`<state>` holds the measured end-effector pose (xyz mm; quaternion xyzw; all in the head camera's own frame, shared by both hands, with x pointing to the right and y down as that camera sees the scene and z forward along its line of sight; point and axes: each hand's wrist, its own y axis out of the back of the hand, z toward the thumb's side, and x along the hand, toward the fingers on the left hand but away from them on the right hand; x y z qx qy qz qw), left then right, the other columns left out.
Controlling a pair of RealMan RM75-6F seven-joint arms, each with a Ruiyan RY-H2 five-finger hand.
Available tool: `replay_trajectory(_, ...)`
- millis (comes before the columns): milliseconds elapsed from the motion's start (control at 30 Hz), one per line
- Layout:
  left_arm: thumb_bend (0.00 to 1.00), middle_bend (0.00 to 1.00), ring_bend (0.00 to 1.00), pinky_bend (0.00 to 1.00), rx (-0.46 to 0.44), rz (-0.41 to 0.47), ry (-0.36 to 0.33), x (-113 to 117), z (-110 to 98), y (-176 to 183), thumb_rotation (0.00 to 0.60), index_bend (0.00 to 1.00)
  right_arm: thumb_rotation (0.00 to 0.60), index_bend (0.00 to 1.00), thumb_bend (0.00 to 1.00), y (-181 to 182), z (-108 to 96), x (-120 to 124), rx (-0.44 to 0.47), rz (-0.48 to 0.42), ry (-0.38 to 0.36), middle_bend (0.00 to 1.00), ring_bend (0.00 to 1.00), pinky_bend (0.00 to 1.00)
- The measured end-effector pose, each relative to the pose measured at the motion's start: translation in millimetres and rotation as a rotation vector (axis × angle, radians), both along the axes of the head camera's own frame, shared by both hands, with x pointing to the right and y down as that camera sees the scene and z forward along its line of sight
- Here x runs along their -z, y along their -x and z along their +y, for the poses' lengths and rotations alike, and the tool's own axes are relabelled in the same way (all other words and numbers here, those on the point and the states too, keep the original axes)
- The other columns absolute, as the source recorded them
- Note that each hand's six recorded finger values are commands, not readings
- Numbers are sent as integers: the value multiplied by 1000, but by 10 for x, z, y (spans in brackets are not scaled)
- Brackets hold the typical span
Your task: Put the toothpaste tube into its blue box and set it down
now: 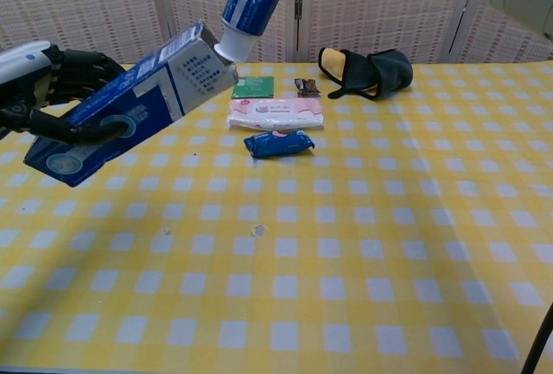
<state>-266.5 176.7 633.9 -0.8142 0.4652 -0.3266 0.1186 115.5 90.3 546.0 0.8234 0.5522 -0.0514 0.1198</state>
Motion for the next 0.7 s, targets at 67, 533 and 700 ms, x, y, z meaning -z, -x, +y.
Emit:
replay_trajectory(67,508,425,347,302,-6,3,-1,2,3,-28,600,537,600,697,325,19,-5,-6,-1,-8,3,554,494,640)
replay_trajectory(533,508,425,350,306,11,40,-7,17,-99,-158,600,538,600,697,325,151,48,-134,-20,-93,48,556,495,640)
replay_trajectory(700,508,425,351,307,48,62,-26,50,-168,-166,600,537,600,697,325,167,84,-244,-30,-115,61,556,495,639)
